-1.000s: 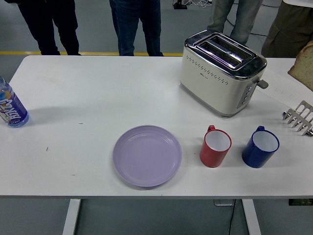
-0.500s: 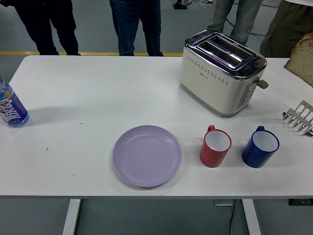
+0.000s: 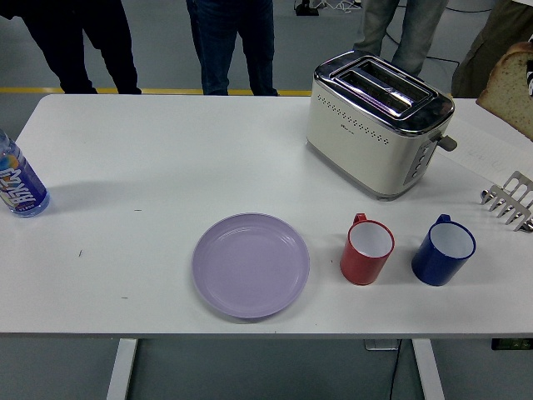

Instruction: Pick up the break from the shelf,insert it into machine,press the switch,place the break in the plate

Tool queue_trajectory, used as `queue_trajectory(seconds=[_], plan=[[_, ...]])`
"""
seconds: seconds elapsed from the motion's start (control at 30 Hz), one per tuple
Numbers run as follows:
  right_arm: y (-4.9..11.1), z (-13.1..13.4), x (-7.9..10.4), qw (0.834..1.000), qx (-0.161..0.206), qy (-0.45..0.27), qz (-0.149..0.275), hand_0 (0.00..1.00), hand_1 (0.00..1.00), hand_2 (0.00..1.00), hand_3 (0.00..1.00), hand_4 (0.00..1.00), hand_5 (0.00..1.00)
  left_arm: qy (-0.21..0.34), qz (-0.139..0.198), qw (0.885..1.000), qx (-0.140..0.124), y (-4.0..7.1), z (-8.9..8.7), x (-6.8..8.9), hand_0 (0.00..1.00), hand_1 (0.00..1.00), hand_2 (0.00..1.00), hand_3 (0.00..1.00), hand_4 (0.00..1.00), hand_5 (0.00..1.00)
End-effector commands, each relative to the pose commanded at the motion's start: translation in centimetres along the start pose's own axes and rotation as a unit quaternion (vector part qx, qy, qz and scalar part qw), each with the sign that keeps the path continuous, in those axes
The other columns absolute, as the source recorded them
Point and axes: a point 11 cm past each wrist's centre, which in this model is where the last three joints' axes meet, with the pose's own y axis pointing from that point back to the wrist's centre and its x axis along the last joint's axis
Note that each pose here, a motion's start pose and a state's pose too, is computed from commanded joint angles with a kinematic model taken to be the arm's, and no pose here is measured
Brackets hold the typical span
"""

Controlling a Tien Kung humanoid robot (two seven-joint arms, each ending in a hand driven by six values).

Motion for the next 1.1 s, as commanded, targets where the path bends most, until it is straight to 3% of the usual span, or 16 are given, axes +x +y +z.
queue_trajectory(seconds=[0.73,1.1], plan=[[0.4,-2.6,1.6,0.999,0.038,-0.014,0.011,0.215,0.322,0.496,0.54,0.49,0.002,-0.001,0.002,1.0,-0.002,0.1,0.2,0.1,0.355,0.468,0.612,0.731,0.605,0.998],[-0.1,-4.5,2.2,0.997,0.06,-0.039,0.006,0.208,0.319,0.496,0.539,0.49,0.002,-0.003,0.005,1.0,-0.001,0.0,0.1,0.4,0.353,0.466,0.609,0.731,0.605,0.998]])
